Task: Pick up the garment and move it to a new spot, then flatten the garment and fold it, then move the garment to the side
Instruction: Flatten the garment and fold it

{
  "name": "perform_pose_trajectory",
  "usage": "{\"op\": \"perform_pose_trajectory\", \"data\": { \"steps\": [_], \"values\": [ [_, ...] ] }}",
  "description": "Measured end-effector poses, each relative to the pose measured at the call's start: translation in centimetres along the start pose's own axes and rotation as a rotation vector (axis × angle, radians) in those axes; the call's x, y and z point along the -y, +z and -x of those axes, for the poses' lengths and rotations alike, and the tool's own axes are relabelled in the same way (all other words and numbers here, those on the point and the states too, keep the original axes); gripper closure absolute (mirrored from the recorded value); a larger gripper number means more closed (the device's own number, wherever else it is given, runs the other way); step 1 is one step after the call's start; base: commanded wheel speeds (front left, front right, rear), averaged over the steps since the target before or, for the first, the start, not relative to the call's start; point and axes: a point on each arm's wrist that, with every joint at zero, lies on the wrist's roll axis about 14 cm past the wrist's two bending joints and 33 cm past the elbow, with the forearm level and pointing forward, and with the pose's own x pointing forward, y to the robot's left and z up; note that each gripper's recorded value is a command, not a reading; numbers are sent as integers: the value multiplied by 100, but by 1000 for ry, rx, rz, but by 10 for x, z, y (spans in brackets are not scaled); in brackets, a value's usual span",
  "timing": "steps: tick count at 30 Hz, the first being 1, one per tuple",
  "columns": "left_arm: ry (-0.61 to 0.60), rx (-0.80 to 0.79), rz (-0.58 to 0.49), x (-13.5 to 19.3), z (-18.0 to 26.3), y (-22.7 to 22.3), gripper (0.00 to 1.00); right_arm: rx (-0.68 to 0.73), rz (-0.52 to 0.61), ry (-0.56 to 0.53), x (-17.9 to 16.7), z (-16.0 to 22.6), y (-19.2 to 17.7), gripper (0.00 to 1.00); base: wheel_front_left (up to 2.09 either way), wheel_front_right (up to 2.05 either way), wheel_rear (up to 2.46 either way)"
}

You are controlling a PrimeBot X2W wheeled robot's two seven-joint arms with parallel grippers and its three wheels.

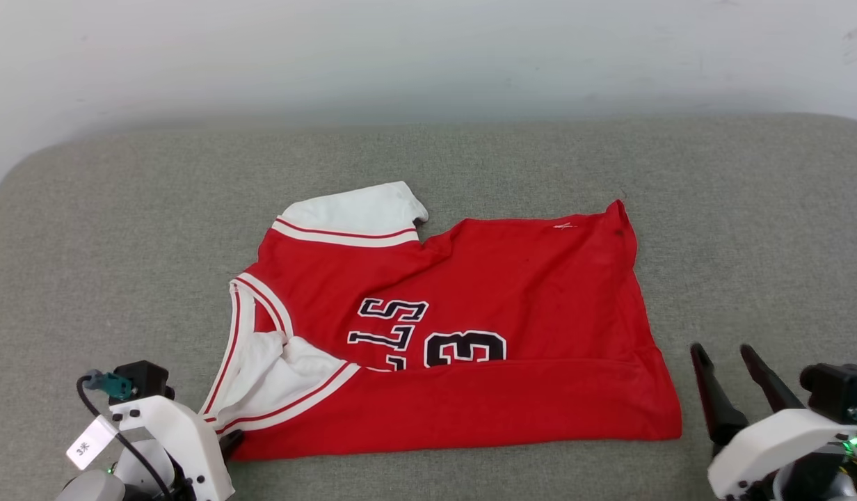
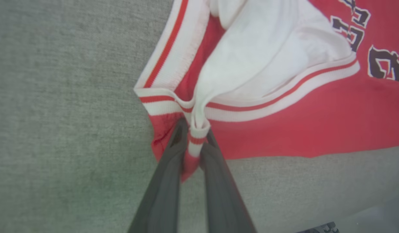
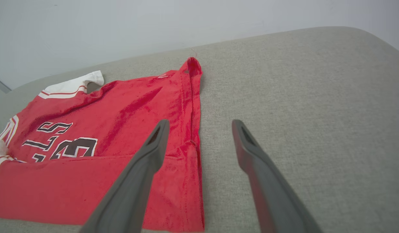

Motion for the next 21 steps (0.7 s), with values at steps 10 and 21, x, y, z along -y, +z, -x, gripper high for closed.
{"op": "perform_pose_trajectory", "data": {
  "steps": [10, 21],
  "values": [
    [-24, 156, -73, 15, 20, 29, 100, -481, -11, 15, 22, 17, -67, 0, 0, 0, 0],
    [-40, 149, -70, 21, 14, 30, 100, -680, 17, 138, -13, -3, -97, 0, 0, 0, 0]
  ]
}}
